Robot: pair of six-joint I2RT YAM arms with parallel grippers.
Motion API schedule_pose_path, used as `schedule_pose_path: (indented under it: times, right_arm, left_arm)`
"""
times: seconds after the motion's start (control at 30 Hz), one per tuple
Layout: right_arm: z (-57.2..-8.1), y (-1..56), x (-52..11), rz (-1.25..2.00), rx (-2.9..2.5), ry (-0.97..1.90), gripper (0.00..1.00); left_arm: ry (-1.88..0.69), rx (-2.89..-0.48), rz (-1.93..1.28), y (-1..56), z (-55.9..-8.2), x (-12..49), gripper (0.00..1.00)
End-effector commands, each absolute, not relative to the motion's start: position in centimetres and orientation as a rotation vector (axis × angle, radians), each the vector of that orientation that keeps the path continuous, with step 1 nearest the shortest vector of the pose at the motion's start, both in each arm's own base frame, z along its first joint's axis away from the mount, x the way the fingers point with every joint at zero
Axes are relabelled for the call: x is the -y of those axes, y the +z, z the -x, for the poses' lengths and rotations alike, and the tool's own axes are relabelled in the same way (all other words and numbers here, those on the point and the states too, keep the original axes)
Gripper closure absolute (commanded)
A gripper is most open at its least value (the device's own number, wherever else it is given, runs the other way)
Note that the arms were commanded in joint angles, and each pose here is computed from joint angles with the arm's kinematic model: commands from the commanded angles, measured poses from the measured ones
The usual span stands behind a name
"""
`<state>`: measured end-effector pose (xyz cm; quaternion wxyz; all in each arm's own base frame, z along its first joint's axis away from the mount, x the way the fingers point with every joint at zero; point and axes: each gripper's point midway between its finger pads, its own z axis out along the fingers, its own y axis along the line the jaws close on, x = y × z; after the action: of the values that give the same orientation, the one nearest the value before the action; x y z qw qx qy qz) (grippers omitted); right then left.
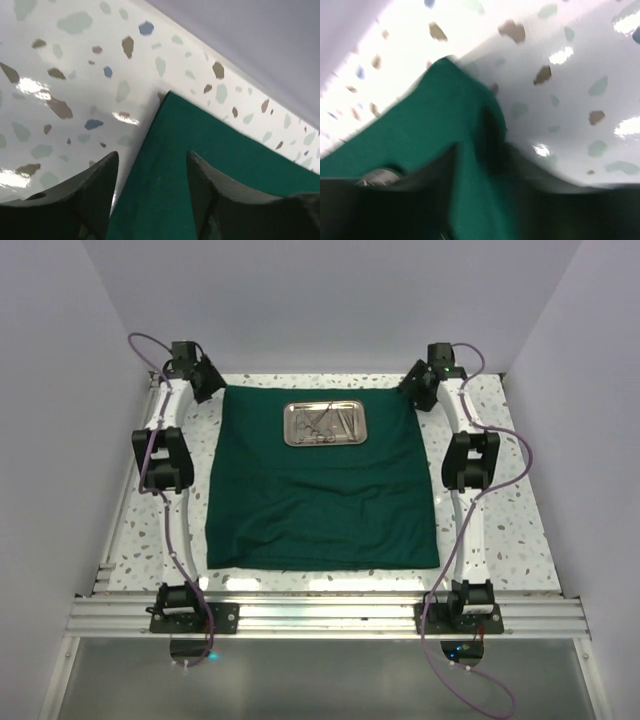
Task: Open and lay out the surgical kit
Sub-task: Smooth out the surgical kit at the center of the board.
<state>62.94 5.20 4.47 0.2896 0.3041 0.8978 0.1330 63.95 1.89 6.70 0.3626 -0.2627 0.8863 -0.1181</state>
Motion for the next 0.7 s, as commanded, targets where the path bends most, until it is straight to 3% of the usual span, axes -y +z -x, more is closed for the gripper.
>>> schedule_pose_path:
  times: [0.0, 0.07, 0.13, 0.37, 0.6, 0.67]
  right_arm:
    - [-66.9, 10.2, -2.9, -0.782, -2.160, 0.365, 0.16]
    - [-66.1, 12.5, -2.9, -0.757, -2.153, 0.359, 0.03]
    - [-64.2, 12.0, -2.6, -0.737, -2.209, 0.322, 0.02]
    - [-55.0, 15.7, -3.7, -0.724, -2.273, 0.314, 0.02]
    - [-41.2, 17.1, -6.3, -0.682, -2.448, 0.212, 0.01]
    - [-36.2, 15.3, -5.9, -0.720, -2.570, 0.155, 0.02]
  left_arm:
    - [-0.321, -2.127, 0.730, 10.3, -65.7, -5.4, 0.35]
    - [-0.318, -2.120, 0.712, 12.2, -64.6, -5.2, 0.08]
    - [-0.314, -2.135, 0.703, 13.8, -62.6, -5.0, 0.02]
    - [-0.255, -2.234, 0.667, 18.2, -54.0, -2.9, 0.00]
    - [-0.247, -2.543, 0.596, 12.6, -40.8, 1.5, 0.02]
    - [-0.266, -2.601, 0.549, 12.3, -37.6, 2.6, 0.05]
